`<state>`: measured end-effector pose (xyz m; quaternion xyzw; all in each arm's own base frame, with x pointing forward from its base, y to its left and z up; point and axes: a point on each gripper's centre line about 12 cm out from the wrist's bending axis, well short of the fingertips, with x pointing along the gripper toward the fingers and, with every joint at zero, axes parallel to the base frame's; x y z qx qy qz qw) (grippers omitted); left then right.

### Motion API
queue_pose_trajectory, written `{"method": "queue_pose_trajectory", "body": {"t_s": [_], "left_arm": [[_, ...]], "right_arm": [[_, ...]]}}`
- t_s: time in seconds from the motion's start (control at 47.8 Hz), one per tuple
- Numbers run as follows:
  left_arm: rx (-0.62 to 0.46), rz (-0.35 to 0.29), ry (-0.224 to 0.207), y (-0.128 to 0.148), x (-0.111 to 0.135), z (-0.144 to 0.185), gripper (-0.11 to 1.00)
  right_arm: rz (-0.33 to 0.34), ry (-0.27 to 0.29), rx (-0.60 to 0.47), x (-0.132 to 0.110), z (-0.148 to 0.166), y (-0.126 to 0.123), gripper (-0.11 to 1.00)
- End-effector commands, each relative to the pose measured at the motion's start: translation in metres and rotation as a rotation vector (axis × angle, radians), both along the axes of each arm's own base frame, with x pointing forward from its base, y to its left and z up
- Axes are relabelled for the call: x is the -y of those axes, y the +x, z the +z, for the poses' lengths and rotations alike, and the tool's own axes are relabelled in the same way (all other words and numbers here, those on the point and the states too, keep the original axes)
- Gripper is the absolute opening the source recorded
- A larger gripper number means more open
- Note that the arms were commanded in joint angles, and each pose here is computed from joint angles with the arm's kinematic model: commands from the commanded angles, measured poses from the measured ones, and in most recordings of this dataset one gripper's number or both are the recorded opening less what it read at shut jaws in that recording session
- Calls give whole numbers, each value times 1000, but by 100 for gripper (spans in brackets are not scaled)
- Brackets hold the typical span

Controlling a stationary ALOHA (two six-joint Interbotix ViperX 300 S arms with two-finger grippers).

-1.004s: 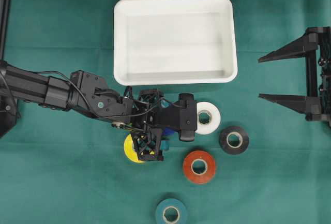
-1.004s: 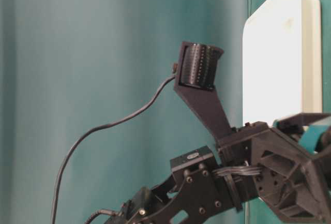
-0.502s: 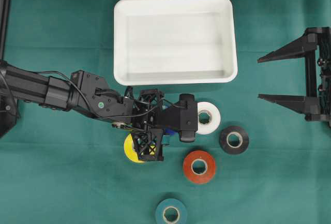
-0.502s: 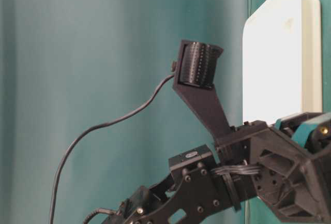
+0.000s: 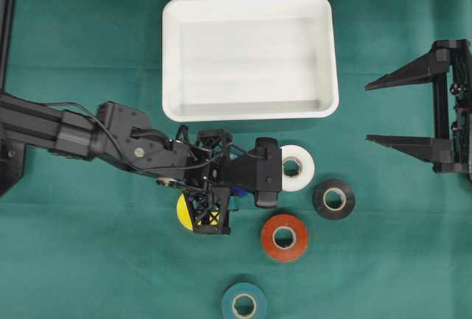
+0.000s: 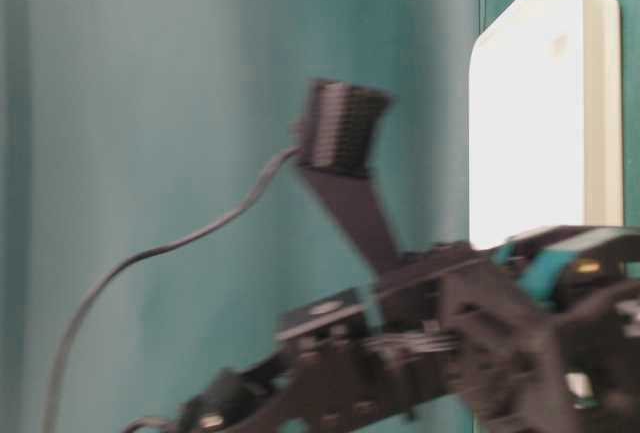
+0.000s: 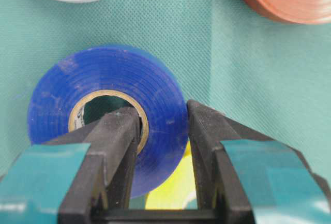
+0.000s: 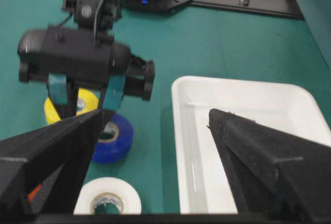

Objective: Pick up the tape from a random location and place it into the white case.
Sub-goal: 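Lift the blue tape roll with the left gripper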

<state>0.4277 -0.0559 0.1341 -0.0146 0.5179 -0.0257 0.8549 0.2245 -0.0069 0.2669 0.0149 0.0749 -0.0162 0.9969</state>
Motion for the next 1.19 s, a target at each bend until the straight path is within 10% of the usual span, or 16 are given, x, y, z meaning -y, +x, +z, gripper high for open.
{"method": "queue_pose_trajectory", "body": {"t_s": [0.0, 1.171], "left_arm": [[92, -5, -10, 3, 2, 41, 22], [248, -45, 2, -51, -5, 228, 22]], "right_arm": [[-1, -2, 17, 0, 6, 2, 92], [-1, 0, 5, 0, 8, 2, 92]]}}
